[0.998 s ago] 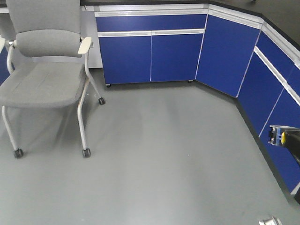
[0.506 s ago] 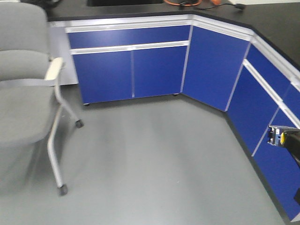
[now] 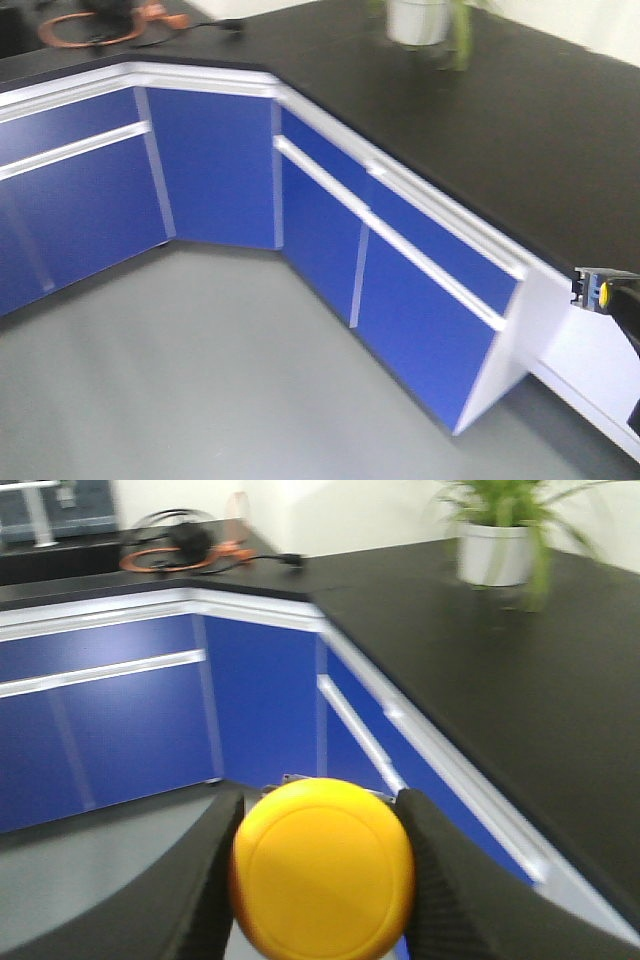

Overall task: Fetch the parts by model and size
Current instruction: 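Drive the base to the bench with the red tray, holding both buttons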

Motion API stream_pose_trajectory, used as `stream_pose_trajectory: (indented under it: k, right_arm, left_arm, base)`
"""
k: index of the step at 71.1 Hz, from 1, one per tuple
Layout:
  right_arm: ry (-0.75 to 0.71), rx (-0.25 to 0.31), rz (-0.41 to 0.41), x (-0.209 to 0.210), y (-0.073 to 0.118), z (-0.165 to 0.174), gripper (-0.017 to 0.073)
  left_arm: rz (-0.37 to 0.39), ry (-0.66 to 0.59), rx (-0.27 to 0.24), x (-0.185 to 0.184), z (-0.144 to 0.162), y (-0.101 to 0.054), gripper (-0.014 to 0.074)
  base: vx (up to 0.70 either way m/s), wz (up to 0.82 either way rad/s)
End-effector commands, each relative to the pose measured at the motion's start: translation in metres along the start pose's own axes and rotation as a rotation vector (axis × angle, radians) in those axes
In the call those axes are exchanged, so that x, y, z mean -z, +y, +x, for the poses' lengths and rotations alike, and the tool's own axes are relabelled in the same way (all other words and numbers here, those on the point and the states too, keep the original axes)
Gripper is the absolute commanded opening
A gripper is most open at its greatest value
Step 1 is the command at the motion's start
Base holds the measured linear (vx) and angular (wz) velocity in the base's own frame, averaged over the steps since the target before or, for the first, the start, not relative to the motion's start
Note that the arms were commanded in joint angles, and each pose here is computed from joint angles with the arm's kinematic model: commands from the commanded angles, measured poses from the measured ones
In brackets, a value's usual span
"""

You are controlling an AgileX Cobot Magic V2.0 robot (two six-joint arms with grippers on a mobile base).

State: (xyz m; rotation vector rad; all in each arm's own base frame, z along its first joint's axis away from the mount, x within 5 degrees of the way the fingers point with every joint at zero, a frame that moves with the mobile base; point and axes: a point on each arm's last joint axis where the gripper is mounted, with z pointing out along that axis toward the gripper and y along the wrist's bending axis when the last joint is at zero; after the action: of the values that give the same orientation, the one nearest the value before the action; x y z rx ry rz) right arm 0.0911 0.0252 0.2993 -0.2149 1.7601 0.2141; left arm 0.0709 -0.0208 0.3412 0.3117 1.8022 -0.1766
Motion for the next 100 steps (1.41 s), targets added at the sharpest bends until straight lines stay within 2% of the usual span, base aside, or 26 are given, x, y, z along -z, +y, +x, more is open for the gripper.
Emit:
stream_pose_trajectory:
  k: [1,61,100]
  right_arm:
    - [-0.114,0.005,0.0,0.0029,0.0002,-0.0178,-0.001]
    - [-0.114,0.005,0.0,0.0029,0.0002,-0.0178,-0.001]
    - [-0.114,0.005,0.0,0.0029,0.0002,-0.0178,-0.001]
  left_arm:
    - [0.01,-0.099,0.002,0.0026,-0.0151,-0.0005,-0.0006]
    - [0.01,-0.099,0.002,0.0026,-0.0151,-0.0005,-0.0006]
    - [0.01,-0.099,0.002,0.0026,-0.0151,-0.0005,-0.0006]
  base:
    - [0.26,-0.93]
    - [0.21,-0.79]
    - [0.13,-0.47]
